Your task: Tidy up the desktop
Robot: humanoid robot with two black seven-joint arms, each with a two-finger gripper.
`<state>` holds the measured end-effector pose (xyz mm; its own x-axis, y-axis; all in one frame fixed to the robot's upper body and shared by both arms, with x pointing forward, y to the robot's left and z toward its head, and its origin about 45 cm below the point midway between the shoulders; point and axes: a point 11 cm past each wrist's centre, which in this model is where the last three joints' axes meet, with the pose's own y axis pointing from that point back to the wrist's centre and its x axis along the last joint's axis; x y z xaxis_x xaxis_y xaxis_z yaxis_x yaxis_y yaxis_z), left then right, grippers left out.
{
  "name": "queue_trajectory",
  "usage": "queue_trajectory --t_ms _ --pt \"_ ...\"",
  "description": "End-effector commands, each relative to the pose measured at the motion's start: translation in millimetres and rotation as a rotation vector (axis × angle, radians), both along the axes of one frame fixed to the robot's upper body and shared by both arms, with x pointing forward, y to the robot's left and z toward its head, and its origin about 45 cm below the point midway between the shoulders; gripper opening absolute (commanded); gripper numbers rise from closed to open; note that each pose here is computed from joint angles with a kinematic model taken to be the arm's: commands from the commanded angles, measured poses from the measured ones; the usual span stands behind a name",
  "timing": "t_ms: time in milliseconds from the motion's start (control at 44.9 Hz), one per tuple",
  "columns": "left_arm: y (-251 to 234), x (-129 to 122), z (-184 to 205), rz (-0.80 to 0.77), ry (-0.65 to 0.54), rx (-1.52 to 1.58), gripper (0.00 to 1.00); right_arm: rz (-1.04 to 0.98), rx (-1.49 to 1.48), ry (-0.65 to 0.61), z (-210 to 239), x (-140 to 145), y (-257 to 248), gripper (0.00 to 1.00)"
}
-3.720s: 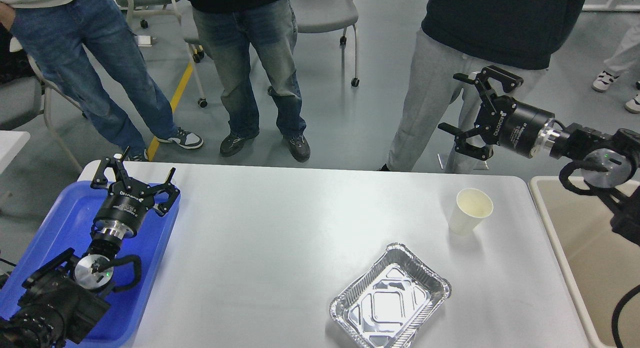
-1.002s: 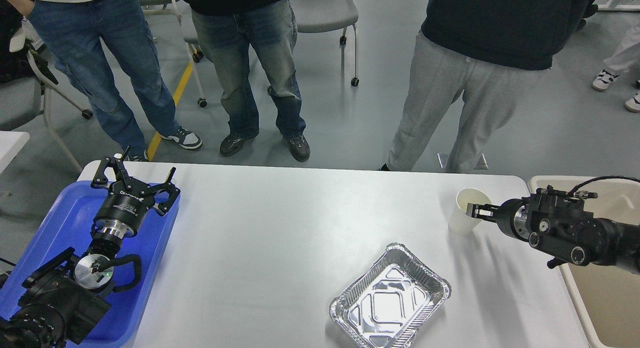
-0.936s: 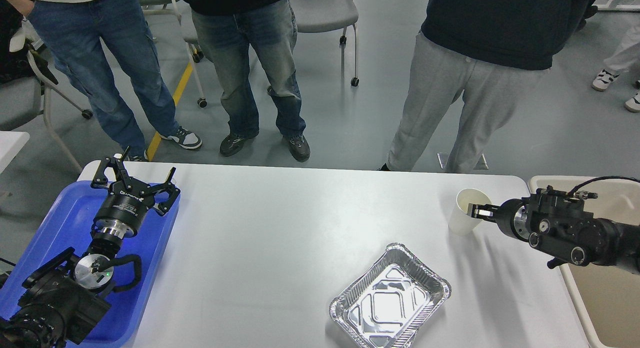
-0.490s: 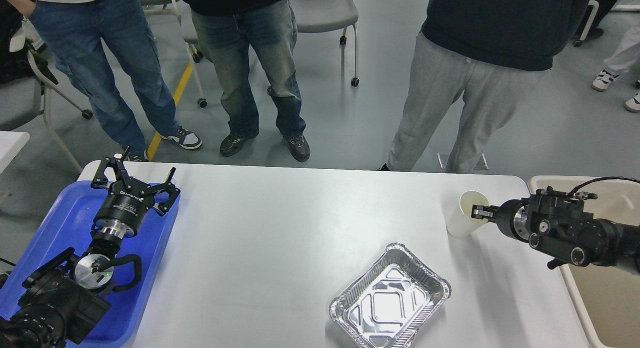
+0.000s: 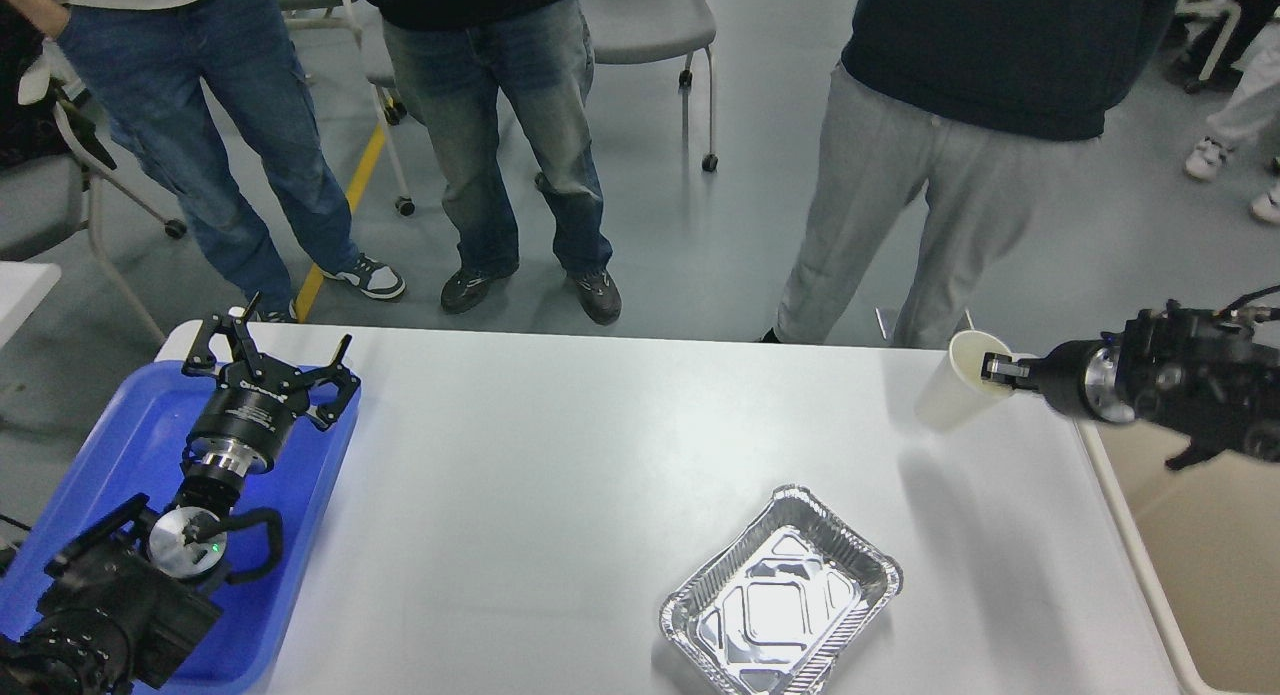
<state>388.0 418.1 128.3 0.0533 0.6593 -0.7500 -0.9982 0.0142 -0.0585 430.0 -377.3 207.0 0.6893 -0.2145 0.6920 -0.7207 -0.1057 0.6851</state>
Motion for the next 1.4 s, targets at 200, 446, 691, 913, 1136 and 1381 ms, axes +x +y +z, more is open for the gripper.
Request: queue_trajectory --t_ms 200,446,691,913,1136,1381 --pt "0 0 0 0.000 0.000 0.000 1.00 -0.001 0.093 -0.016 138 -8 -31 0.00" --pt "0 0 0 0.000 0.000 0.000 1.00 -0.069 0.108 -0.079 183 -16 -65 0.00" --pt "0 0 0 0.000 0.000 0.000 1.00 -0.356 0.273 -0.261 196 -8 -120 0.00" --pt "0 0 0 0.000 0.000 0.000 1.00 -0.749 0.352 -0.494 172 -20 -191 0.00" --pt "0 0 0 0.000 0.000 0.000 1.00 -1.102 0.415 -0.646 124 -26 -218 0.00" --pt "0 0 0 0.000 0.000 0.000 1.00 -1.410 0.495 -0.656 44 -39 -219 0.00"
